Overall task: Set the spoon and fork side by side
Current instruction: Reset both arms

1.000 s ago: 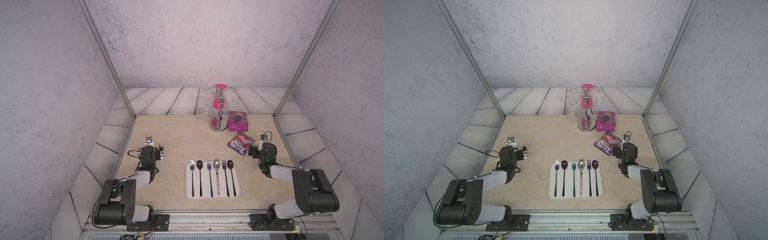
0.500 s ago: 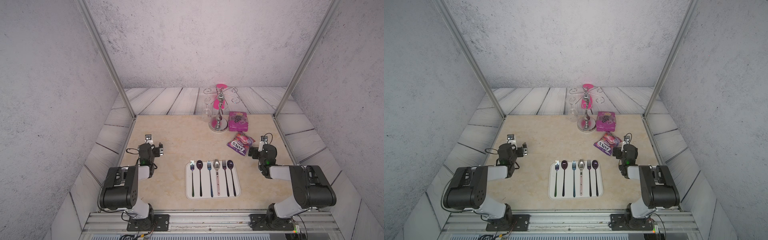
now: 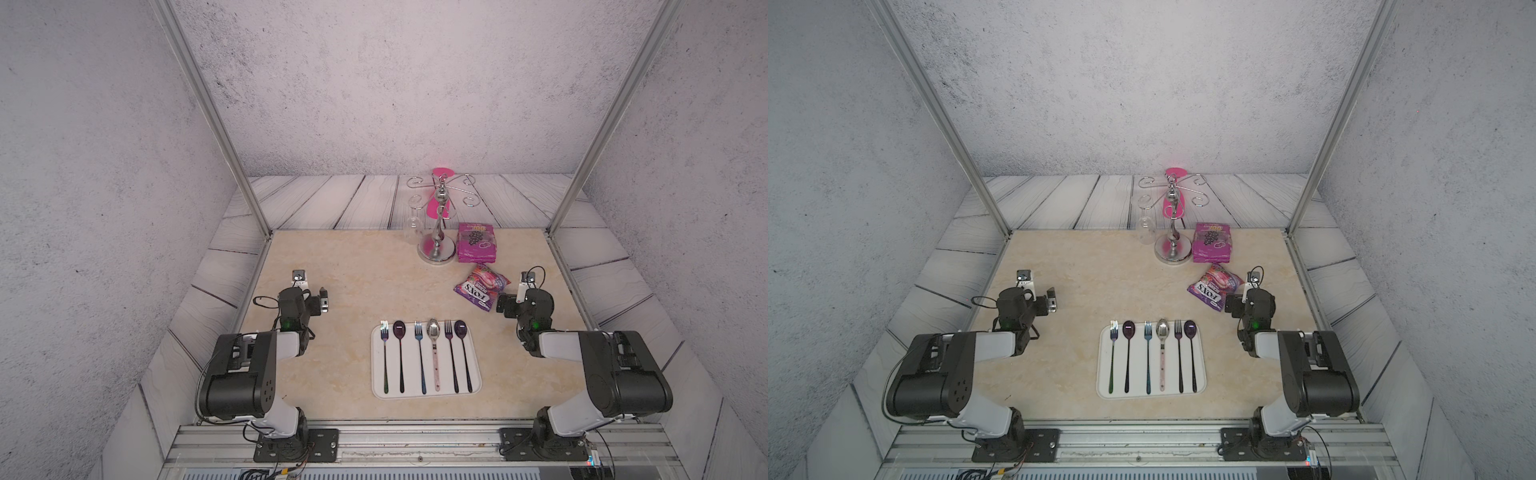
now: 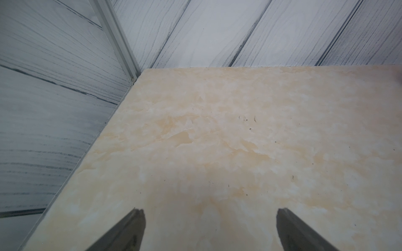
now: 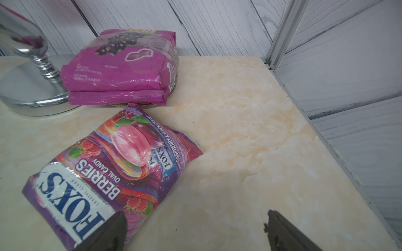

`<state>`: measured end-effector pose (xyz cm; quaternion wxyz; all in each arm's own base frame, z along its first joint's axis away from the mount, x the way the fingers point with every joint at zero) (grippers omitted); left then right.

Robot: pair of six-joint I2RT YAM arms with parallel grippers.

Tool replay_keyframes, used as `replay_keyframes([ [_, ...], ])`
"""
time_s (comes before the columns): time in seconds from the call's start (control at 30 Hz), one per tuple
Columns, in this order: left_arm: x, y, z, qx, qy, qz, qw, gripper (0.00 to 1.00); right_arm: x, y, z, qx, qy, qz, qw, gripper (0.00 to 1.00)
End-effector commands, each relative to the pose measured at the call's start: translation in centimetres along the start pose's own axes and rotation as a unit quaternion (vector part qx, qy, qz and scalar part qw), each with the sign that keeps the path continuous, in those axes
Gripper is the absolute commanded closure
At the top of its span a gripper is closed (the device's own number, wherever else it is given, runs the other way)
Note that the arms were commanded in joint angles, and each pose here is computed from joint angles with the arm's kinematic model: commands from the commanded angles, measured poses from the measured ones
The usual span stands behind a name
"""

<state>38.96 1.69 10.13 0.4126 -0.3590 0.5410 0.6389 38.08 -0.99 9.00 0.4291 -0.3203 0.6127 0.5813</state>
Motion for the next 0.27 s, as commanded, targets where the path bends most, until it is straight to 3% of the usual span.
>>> replay_keyframes([
  [0.0,-0.28,0.03,-0.03,0.003,0.006,-0.001,1.000,0.01,-0.69,0.08,0.03,-0.004,-0.004,-0.011,1.000,0.01],
  [0.23,-0.28,0.13,-0.02,0.002,0.005,-0.003,1.000,0.00,-0.65,0.06,0.01,-0.003,-0.005,-0.011,1.000,0.01],
])
Point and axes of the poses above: each gripper's point midway between its finger pads, its own y axis back along the fingers, its own z axis along the line the jaws close on, x = y × z, the point moved 2 cm from there along y, back along the fingers, and after that the axes turned 7 degrees about -y, right-handed, at the moved point
